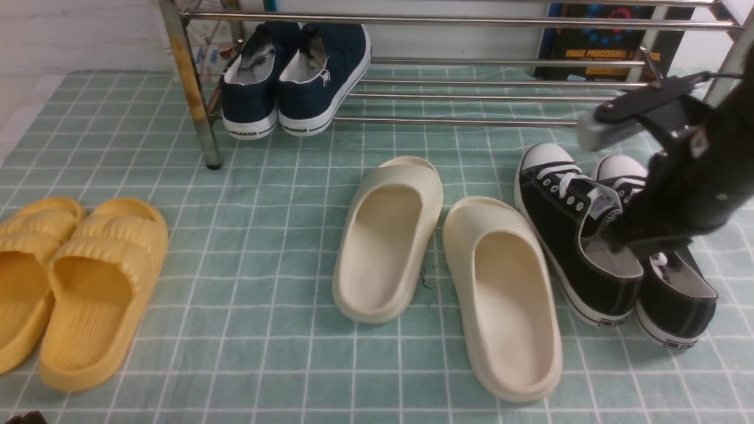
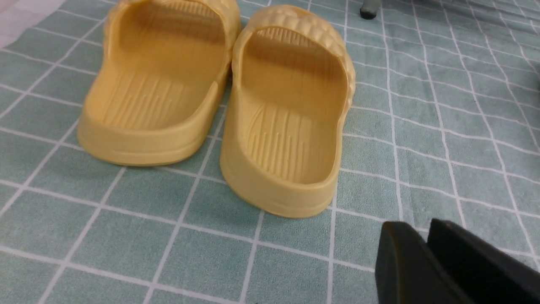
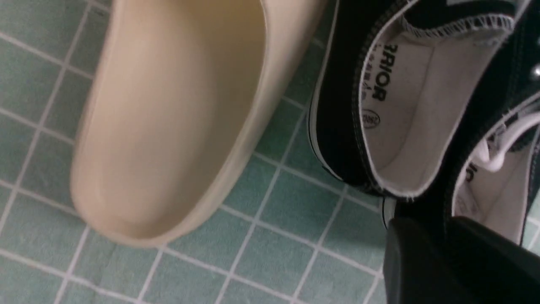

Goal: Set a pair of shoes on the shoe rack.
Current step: Use the right arm to grab the shoe closest to it, then use the right arm to put a shoe into the shoe rack

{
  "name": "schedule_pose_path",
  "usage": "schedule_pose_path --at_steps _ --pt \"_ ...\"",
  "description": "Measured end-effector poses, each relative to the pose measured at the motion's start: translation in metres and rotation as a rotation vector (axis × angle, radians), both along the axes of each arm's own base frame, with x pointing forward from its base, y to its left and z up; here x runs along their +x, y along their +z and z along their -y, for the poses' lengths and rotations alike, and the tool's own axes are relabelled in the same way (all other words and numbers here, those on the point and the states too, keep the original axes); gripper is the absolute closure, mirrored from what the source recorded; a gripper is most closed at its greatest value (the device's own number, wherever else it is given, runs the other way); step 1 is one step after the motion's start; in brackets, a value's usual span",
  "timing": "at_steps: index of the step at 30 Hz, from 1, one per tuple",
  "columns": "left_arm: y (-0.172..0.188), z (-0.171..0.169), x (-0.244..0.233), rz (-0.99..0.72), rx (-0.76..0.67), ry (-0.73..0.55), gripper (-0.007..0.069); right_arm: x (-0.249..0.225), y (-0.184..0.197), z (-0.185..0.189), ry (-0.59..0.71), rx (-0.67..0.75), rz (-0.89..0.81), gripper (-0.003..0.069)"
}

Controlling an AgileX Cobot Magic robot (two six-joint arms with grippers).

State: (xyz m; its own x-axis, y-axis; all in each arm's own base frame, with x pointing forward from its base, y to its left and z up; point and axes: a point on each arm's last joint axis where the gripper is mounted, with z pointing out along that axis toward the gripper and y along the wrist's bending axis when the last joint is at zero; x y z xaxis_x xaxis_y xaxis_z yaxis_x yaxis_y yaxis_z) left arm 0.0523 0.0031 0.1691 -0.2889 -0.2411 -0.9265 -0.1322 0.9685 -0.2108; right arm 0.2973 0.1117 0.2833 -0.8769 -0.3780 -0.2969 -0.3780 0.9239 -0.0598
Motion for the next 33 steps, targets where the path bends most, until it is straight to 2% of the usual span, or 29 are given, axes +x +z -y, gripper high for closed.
schedule_pose_path --at_steps 3,4,7,9,11,13,14,15,16,17,19,25,33 --pt "0.000 0.000 0.000 0.000 0.000 0.000 0.0522 0.019 -0.021 -0.007 0.000 -0.018 -0.046 0.0349" --pt "0.000 0.000 0.000 0.000 0.000 0.000 0.0523 0.028 -0.038 -0.011 0.001 -0.033 -0.084 0.0286" --pt "0.000 0.000 0.000 0.000 0.000 0.000 0.0517 0.037 -0.062 -0.016 -0.002 -0.050 -0.133 0.0232" --pt "0.000 0.000 0.000 0.000 0.000 0.000 0.0515 0.041 -0.074 -0.017 -0.001 -0.060 -0.158 0.0232" --pt "0.000 0.000 0.000 0.000 0.000 0.000 0.0515 0.042 -0.079 -0.018 0.000 -0.062 -0.164 0.0260" --pt "0.000 0.000 0.000 0.000 0.000 0.000 0.0515 0.043 -0.079 -0.019 0.000 -0.060 -0.157 0.0354" --pt "0.000 0.000 0.000 0.000 0.000 0.000 0.0515 0.043 -0.079 -0.019 0.000 -0.059 -0.156 0.0365" --pt "0.000 0.000 0.000 0.000 0.000 0.000 0.0515 0.043 -0.075 -0.018 0.001 -0.055 -0.145 0.0468" --pt "0.000 0.000 0.000 0.000 0.000 0.000 0.0515 0.042 -0.072 -0.019 0.002 -0.052 -0.139 0.0539" --pt "0.000 0.000 0.000 0.000 0.000 0.000 0.0515 0.041 -0.069 -0.018 0.002 -0.048 -0.128 0.0589" --pt "0.000 0.000 0.000 0.000 0.000 0.000 0.0514 0.040 -0.063 -0.018 0.002 -0.040 -0.109 0.0634" --pt "0.000 0.000 0.000 0.000 0.000 0.000 0.0508 0.034 -0.013 -0.016 0.023 -0.009 -0.033 0.0644" --pt "0.000 0.000 0.000 0.000 0.001 0.000 0.0497 0.049 0.020 -0.024 0.056 0.025 0.035 0.0644"
